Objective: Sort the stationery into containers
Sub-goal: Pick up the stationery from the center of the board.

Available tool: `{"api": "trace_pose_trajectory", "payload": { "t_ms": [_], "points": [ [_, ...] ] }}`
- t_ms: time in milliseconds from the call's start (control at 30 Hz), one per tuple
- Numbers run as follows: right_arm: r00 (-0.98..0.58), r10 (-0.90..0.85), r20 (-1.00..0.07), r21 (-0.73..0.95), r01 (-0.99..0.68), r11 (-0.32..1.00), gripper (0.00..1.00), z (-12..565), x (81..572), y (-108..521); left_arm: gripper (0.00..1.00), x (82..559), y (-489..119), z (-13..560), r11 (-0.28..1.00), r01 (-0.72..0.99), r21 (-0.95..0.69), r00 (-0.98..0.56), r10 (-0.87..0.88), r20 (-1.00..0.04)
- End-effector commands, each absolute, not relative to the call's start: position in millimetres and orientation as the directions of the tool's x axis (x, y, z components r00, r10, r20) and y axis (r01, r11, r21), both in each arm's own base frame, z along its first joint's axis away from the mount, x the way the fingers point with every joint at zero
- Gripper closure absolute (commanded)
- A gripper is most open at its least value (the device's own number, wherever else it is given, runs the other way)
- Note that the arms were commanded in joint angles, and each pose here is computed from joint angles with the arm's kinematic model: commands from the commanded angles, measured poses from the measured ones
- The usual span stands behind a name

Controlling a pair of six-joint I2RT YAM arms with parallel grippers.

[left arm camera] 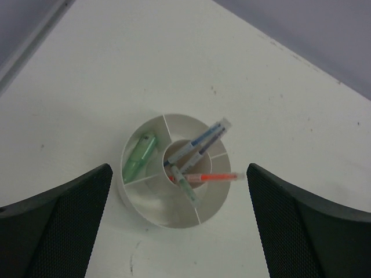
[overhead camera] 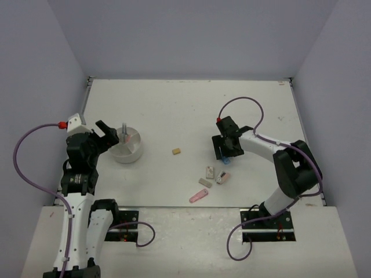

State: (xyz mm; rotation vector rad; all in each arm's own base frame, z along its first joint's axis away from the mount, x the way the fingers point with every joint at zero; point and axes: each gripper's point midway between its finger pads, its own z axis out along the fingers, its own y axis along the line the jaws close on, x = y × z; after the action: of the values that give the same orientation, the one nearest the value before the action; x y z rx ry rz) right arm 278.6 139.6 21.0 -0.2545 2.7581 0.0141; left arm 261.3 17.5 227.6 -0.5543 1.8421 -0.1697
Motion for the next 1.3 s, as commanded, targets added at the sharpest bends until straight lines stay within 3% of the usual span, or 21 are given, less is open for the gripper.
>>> {"api": "trace_pose_trajectory", "payload": {
  "t_ms": [0,167,233,367,533,700,867,1067,1267],
  "points": [
    [-0.932,-0.201,-0.301,-0.032,-0.201,0.979,0.41,16,284,140,0.00,254,0,241,0.917,-0.163,-0.363,-0.223,-0.393,-0.892],
    [-0.936,-0.210,-0.282,-0.032,-0.210,0.977,0.57,15,284,140,0.00,250,-7,251,0.926,-0.127,-0.355,-0.214,-0.375,-0.902],
    [-0.936,-0.216,-0.277,-0.020,-0.219,0.975,0.77,15,282,141,0.00,249,-10,255,0.927,-0.110,-0.358,-0.213,-0.374,-0.903],
    [-0.916,-0.177,-0.360,0.004,-0.191,0.981,0.99,35,290,147,0.00,246,-30,272,0.919,-0.005,-0.395,-0.239,-0.385,-0.892],
    [-0.777,-0.187,-0.601,0.047,-0.268,0.962,1.00,107,291,185,0.00,246,-57,293,0.858,0.109,-0.503,-0.264,-0.462,-0.846],
    [-0.496,-0.278,-0.822,-0.020,-0.463,0.886,1.00,201,258,255,0.00,236,-119,323,0.642,0.373,-0.670,-0.376,-0.555,-0.742],
    [-0.293,-0.264,-0.919,0.018,-0.701,0.713,1.00,247,203,320,0.00,223,-156,346,0.498,0.520,-0.694,-0.425,-0.553,-0.716],
    [-0.181,-0.209,-0.961,-0.003,-0.748,0.663,1.00,286,178,346,0.04,212,-178,335,0.441,0.538,-0.718,-0.499,-0.520,-0.693],
    [-0.153,-0.201,-0.968,-0.017,-0.756,0.655,1.00,310,179,358,0.19,205,-197,315,0.412,0.523,-0.746,-0.576,-0.473,-0.666]
  ]
}}
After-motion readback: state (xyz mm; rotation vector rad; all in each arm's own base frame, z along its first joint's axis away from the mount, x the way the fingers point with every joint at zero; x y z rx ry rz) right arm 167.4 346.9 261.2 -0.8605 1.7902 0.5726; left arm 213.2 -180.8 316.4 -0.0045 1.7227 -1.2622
